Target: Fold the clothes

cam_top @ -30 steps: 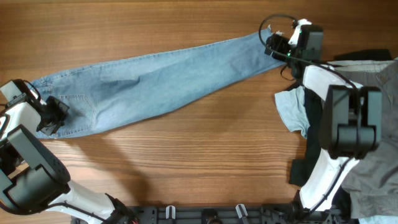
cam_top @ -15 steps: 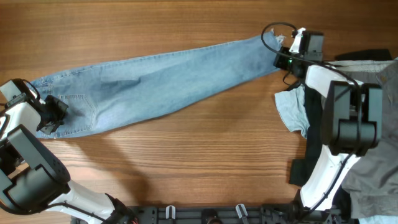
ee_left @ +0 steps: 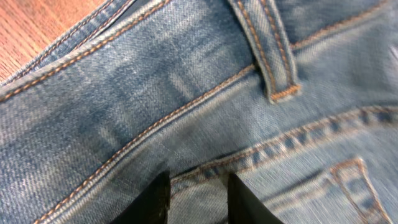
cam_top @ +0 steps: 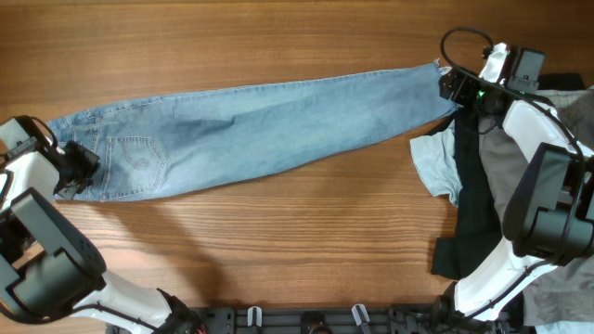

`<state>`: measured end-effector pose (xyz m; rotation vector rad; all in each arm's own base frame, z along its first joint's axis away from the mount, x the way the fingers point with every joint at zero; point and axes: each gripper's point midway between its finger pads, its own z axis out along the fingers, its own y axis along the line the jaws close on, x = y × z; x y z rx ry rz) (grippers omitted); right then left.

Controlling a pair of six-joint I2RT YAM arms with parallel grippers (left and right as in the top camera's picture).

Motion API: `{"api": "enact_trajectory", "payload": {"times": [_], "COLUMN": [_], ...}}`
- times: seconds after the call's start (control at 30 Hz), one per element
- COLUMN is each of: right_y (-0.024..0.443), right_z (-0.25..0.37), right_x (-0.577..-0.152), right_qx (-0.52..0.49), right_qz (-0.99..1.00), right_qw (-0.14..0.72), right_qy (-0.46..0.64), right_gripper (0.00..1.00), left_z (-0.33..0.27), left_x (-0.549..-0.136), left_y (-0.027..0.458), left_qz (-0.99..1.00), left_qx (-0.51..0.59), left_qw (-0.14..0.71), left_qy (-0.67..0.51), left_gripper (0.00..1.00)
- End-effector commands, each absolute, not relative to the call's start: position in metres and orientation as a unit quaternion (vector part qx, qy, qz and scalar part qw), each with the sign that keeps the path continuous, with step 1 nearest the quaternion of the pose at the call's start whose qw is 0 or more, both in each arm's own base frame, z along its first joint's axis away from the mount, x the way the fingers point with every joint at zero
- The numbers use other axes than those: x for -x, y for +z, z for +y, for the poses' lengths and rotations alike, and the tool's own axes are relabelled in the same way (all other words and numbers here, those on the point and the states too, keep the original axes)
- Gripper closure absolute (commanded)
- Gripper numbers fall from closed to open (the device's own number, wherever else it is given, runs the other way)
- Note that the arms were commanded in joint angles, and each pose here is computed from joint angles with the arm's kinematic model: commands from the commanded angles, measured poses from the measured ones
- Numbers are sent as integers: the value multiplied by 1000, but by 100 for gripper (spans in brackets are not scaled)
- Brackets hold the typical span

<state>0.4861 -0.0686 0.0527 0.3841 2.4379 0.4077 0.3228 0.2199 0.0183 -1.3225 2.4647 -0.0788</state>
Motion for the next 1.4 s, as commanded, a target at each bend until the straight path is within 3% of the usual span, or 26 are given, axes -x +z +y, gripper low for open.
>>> {"api": "enact_trajectory", "payload": {"times": [0.0, 0.07, 0.1, 0.13, 0.2, 0.33, 0.47, 0.57, 0.67, 0.9, 1.13, 1.3, 1.33, 1.37], "right_y": [92, 109, 118, 129, 158, 192, 181, 166, 161, 153, 150, 148, 149, 148], "right_z": [-42, -40, -37, -36, -33, -34, -35, -35, -34, -31, -30, -29, -29, -29], "right_x": [-485, -478, -475, -472, -474, -490, -501, -500, -494, -480, -474, -471, -471, -471], "right_qx": [-130, -155, -157, -161, -145, -119, -51, -55, -97, -137, -140, -144, -152, -156], "right_qz": [913, 916, 920, 924, 932, 930, 936, 941, 942, 946, 949, 950, 948, 948], "right_qw": [316, 289, 278, 264, 261, 301, 316, 297, 276, 237, 222, 215, 213, 212], "right_qy": [221, 229, 229, 224, 207, 173, 149, 152, 165, 176, 176, 177, 179, 180], "right_gripper": [24, 28, 23, 10, 3, 0, 0, 0, 0, 0, 1, 0, 0, 0], "left_z": [233, 235, 236, 235, 233, 226, 237, 252, 271, 278, 284, 268, 267, 267], "left_x": [-339, -342, -342, -342, -343, -347, -352, -362, -369, -376, -387, -393, -392, -392], "left_y": [87, 114, 126, 139, 157, 166, 156, 140, 115, 64, 55, 30, 25, 25], "left_qz": [871, 866, 865, 865, 866, 874, 884, 897, 897, 930, 926, 935, 936, 936], "left_qx": [424, 418, 414, 406, 392, 369, 345, 306, 308, 236, 234, 224, 225, 225], "left_qw": [246, 273, 283, 294, 311, 317, 313, 309, 299, 258, 276, 272, 268, 268], "left_qy": [-18, -12, -9, -5, 2, 7, 46, 76, 103, 114, 107, 41, 39, 39], "left_gripper": [69, 70, 70, 68, 59, 48, 44, 41, 27, 25, 36, 46, 50, 62]}}
